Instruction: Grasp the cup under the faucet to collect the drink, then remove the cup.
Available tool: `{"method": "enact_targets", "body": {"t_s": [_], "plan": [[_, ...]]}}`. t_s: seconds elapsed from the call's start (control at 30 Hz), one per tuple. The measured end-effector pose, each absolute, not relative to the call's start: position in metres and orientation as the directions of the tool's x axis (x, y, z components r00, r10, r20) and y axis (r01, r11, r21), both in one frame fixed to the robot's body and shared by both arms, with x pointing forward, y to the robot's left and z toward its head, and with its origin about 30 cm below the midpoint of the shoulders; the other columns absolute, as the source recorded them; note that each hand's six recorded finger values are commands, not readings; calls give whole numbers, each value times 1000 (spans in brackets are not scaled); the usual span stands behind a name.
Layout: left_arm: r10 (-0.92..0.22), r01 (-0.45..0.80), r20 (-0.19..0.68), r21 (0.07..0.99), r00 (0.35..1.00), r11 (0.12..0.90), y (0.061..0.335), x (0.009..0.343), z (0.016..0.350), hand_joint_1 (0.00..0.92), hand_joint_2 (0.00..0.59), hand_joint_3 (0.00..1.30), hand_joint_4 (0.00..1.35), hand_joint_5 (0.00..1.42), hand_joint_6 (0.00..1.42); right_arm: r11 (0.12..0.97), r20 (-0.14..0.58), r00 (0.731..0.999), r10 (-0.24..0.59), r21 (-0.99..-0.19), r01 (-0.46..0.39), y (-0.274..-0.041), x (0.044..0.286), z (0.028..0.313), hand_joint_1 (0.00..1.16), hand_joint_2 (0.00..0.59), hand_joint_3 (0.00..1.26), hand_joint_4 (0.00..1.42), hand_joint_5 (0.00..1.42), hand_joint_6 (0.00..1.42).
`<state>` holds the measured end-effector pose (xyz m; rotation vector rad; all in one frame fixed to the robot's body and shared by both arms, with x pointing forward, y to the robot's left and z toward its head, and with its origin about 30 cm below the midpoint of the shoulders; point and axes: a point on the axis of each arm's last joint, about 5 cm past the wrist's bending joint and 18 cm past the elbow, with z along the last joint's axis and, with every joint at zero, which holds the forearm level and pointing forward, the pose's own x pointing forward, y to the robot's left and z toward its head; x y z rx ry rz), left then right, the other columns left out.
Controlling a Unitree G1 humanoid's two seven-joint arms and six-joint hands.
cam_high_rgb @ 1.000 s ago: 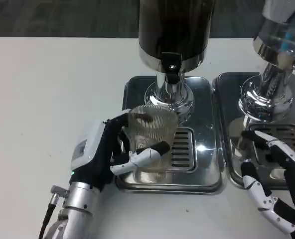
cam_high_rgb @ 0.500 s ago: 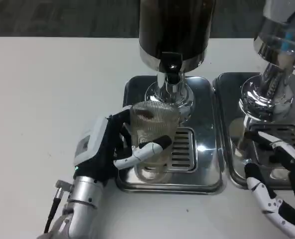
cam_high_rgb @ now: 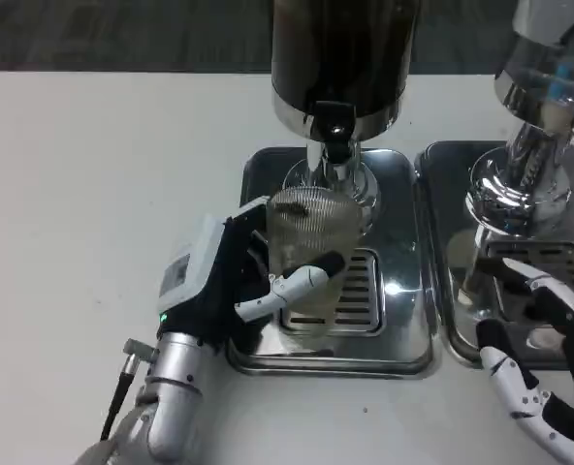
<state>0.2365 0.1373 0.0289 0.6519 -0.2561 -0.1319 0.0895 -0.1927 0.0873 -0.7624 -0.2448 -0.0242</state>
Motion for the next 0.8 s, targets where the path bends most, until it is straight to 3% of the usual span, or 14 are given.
{"method": "enact_targets", "body": {"t_s": [0.1, 0.37, 0.6, 0.8], "plan": [[-218, 58, 189, 617, 957, 785, 135, 237, 30, 222, 126, 394, 452, 573, 577, 724, 225, 972, 65, -681, 110, -193, 89, 87, 296, 444, 294, 257, 288, 387], [-254, 90, 181, 620, 950, 779, 132, 238, 30, 186, 121, 367, 417, 501, 458, 724, 212, 975, 62, -682, 102, -193, 87, 87, 294, 444, 294, 257, 288, 387], [-281, 116, 174, 621, 944, 775, 135, 237, 31, 139, 119, 269, 287, 360, 267, 730, 211, 976, 60, -675, 101, -191, 87, 86, 294, 444, 294, 257, 288, 387], [-303, 140, 165, 620, 939, 772, 139, 237, 33, 105, 96, 210, 220, 304, 210, 734, 213, 975, 65, -672, 98, -190, 89, 87, 294, 444, 294, 257, 288, 387]]}}
